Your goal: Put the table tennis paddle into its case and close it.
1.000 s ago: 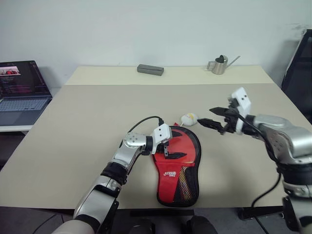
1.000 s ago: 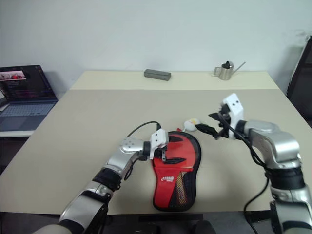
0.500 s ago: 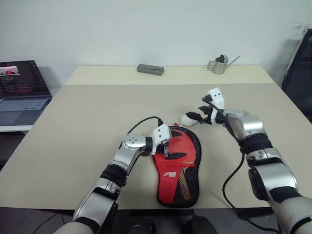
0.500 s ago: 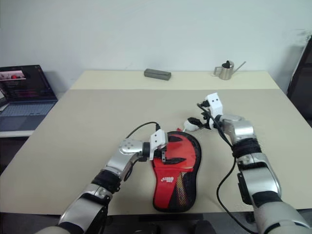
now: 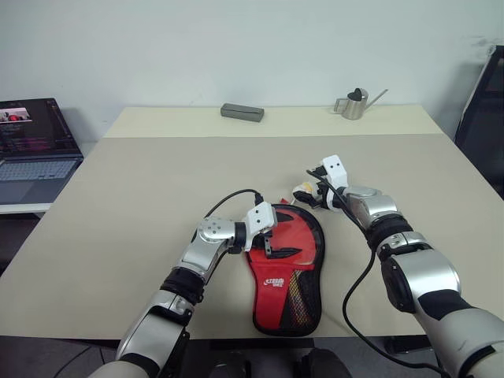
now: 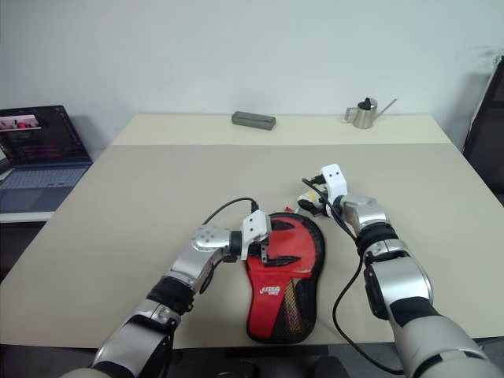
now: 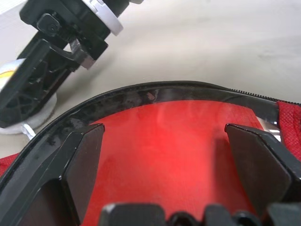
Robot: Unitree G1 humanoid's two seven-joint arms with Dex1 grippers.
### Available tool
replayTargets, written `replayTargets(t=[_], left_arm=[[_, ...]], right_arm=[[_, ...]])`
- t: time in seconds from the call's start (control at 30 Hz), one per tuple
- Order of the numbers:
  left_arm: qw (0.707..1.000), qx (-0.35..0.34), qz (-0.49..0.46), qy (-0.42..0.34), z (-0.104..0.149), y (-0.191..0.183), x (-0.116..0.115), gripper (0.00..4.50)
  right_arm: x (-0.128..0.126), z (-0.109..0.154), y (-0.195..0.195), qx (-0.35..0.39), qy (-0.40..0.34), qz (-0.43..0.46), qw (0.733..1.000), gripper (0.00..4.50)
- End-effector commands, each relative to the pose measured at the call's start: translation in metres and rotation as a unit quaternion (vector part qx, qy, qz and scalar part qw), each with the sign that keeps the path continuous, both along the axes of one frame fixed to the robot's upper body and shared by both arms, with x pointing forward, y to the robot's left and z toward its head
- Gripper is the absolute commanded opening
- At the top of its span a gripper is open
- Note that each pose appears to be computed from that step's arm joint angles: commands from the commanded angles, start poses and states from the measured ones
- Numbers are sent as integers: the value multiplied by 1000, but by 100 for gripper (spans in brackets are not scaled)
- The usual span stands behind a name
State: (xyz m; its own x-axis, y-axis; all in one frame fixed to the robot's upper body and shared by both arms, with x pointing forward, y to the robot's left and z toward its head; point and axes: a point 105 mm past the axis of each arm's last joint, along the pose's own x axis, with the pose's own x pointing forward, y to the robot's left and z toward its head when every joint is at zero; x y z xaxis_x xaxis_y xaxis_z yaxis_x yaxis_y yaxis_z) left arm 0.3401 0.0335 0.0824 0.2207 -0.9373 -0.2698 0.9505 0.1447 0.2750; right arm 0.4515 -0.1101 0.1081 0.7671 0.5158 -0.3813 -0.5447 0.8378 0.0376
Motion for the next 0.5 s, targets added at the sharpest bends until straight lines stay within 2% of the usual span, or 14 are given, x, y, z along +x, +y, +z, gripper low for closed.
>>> replayTargets(t=[0.03,0.27,0.37,0.5], left_arm=[[999,31,1,44,-30,3,-10,450],[998,41,15,55,-39,7,-10,450],[997,43,18,63,-43,9,-11,450],[996,41,26,78,-48,12,-11,450]], right_arm=[[6,19,1,9,-30,-3,999,357],[4,21,0,5,-36,10,999,123],[2,23,0,-2,-45,20,999,75],[-2,30,-12,-24,-64,25,997,57]])
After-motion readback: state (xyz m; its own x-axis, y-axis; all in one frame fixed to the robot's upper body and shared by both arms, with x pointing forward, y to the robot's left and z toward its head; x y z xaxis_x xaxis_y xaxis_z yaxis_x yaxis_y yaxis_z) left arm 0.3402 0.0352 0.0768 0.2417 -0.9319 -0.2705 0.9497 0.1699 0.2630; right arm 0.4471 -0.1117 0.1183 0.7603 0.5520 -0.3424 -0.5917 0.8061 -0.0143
